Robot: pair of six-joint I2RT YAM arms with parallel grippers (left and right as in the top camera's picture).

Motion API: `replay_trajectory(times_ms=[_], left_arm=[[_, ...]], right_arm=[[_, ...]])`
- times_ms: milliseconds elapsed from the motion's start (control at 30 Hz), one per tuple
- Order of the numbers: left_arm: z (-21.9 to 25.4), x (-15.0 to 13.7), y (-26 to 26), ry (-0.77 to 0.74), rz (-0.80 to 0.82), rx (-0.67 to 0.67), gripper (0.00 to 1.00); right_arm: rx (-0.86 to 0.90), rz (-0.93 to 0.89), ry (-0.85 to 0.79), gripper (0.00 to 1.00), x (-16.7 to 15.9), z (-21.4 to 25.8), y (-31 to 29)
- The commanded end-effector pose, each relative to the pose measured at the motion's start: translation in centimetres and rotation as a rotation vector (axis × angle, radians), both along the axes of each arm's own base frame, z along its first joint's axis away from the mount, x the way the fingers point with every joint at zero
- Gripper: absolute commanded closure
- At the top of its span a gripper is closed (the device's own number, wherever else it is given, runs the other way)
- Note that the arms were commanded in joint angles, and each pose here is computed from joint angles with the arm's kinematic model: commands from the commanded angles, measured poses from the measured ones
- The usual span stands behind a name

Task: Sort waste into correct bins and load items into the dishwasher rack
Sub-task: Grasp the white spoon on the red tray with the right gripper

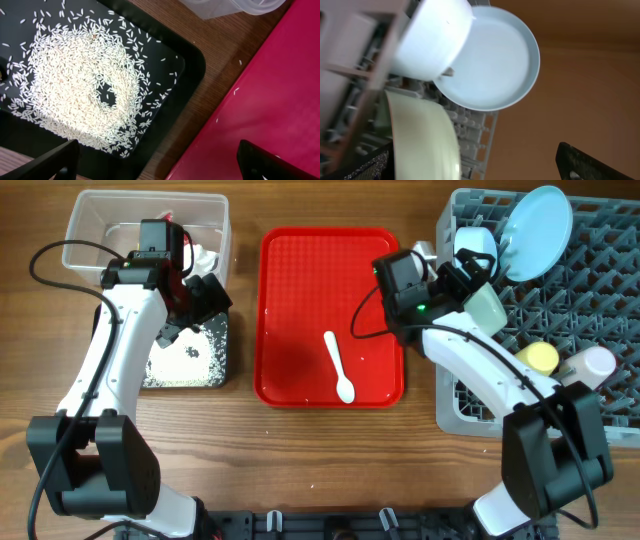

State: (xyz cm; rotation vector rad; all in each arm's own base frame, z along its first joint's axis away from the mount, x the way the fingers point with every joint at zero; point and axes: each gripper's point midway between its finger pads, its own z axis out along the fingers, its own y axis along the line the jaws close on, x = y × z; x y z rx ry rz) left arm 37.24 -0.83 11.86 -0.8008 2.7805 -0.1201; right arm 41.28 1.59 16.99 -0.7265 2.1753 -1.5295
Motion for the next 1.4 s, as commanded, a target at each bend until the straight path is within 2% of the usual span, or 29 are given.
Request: replay_trajectory(times_ms=[0,100,167,267,333,400,433,500,667,767,867,1000,1033,1067,1133,1267,1367], left_arm=[[0.0,-0.1,0.1,0.001,-0.008,-0.001,0.00],[0.0,-0.1,0.1,0.001,-0.008,-0.001,0.00],[0.0,-0.1,0.1,0.001,-0.008,-0.001,0.00],[0.0,-0.1,0.1,0.001,-0.008,-0.001,0.00],[0.0,-0.1,0.1,0.001,-0.008,-0.001,0.00],[0.0,-0.1,0.1,0.001,-0.008,-0.001,0.00],[0.0,-0.1,0.1,0.001,-0.008,-0.001,0.00],[0.0,-0.1,0.1,0.001,-0.008,-0.001,0.00],[0.0,-0.1,0.1,0.001,-0.008,-0.001,0.00],[0.0,-0.1,0.1,0.001,-0.008,-0.001,0.00],[0.0,-0.1,0.1,0.001,-0.008,-0.001,0.00],[0.0,-0.1,0.1,0.001,-0.008,-0.001,0.00],[0.0,-0.1,0.1,0.001,-0.008,-0.001,0.00],[0.0,-0.1,0.1,0.001,-0.008,-0.001,0.00],[0.0,-0.1,0.1,0.001,-0.008,-0.001,0.00],[0.0,-0.1,0.1,0.001,-0.008,-0.001,0.00],[0.0,-0.1,0.1,0.001,-0.008,-0.001,0.00]], right_arm=[[0.172,0.007,-0.088,0.00,0.4,-1.6,2.0],[0.333,0.008,-0.076,0.00,0.1,-3.7,3.3],[0.381,-0.020,-0.117,0.00,0.0,-3.8,3.5],[0.447,0.015,-0.203,0.00,0.4,-1.3,5.7],[0.585,0.109,-0.200,0.00,0.4,0.2,9.1],[0.900,0.249,-0.013,0.07,-1.5,-1.6,15.3],[1.070,0.297,0.138,0.14,-3.4,-3.2,18.4],[1.254,0.260,0.350,0.20,-6.9,-6.2,21.2],[1.274,0.122,0.580,0.28,-10.7,-12.0,21.3],[1.248,0.062,0.657,0.32,-11.5,-15.3,21.2],[1.263,-0.006,0.768,0.41,-13.4,-18.3,21.9],[1.285,-0.089,0.821,0.46,-14.6,-19.9,22.0],[1.283,-0.091,0.823,0.50,-14.6,-20.1,22.0],[1.287,-0.084,0.817,0.61,-14.4,-20.1,22.1],[1.295,-0.072,0.807,0.75,-14.1,-20.0,22.3],[1.296,-0.070,0.804,0.95,-14.0,-20.0,22.3],[1.305,-0.058,0.792,0.96,-13.6,-19.9,22.5]])
